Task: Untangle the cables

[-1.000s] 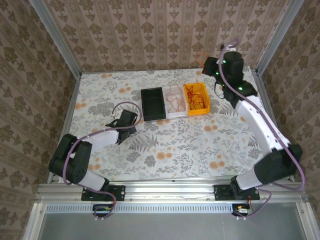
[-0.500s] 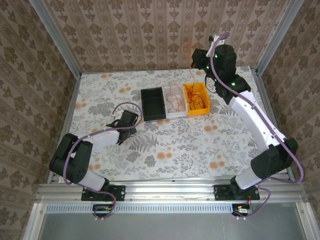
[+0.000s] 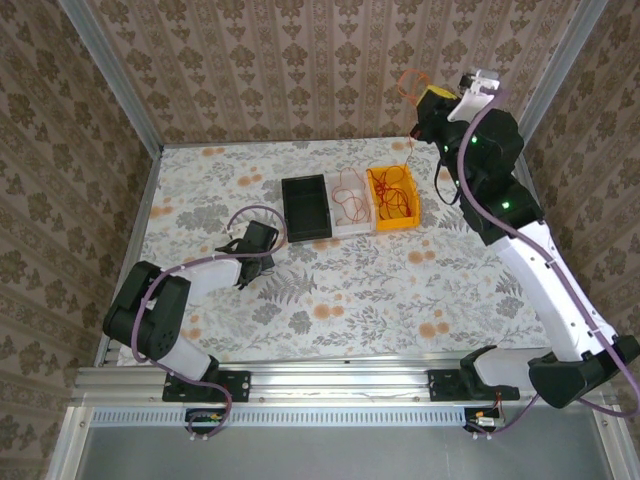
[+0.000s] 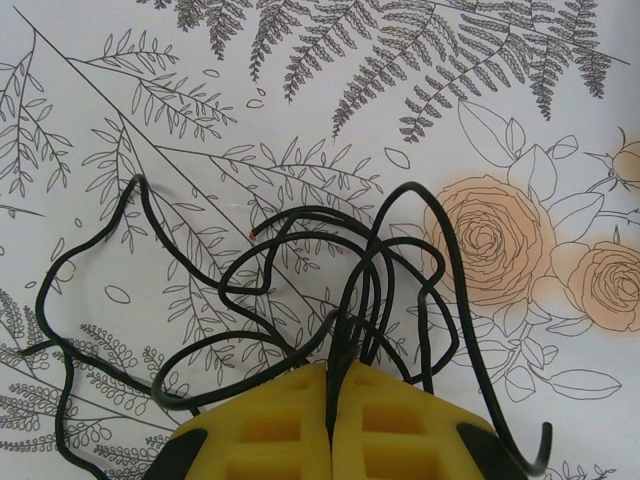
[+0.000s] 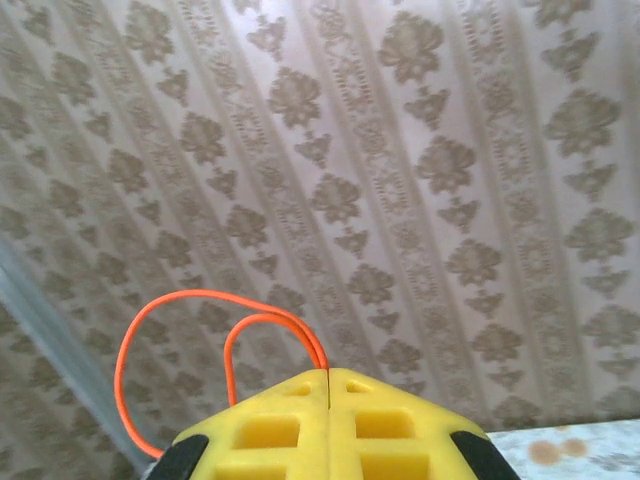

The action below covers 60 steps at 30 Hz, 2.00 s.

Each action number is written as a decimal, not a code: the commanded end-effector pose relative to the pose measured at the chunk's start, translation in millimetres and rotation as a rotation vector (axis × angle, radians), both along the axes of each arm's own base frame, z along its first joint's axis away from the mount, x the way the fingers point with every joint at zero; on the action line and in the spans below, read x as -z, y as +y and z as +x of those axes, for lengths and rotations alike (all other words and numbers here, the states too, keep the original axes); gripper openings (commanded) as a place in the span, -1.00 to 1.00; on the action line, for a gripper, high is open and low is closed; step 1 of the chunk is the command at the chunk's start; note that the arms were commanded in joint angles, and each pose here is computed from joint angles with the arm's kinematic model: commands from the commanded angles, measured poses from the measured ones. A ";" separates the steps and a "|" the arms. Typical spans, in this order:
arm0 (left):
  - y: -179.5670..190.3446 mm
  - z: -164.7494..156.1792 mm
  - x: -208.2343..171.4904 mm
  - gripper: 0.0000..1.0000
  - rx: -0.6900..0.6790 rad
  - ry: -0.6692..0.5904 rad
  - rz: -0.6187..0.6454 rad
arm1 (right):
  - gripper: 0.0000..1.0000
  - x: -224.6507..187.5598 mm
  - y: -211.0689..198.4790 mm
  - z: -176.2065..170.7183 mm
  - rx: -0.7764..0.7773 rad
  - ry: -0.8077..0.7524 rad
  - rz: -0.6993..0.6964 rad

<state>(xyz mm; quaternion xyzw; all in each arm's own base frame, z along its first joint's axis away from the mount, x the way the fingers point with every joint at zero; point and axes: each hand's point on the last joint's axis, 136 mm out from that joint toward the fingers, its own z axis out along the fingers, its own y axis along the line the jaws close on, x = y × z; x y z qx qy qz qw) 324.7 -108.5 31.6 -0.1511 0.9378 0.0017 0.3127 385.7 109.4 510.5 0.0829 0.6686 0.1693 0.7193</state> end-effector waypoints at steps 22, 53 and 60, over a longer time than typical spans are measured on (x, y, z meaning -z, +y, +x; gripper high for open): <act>-14.7 10.0 -1.4 -1.00 0.053 -0.006 -0.017 | -1.00 163.9 -143.7 -34.6 0.628 0.440 -0.197; -11.9 7.9 1.4 -1.00 0.040 -0.005 -0.015 | -0.95 90.1 40.7 93.8 -0.163 0.286 0.079; -6.4 4.7 0.2 -1.00 0.021 -0.012 -0.006 | -0.95 141.6 67.2 134.5 -0.169 0.376 0.025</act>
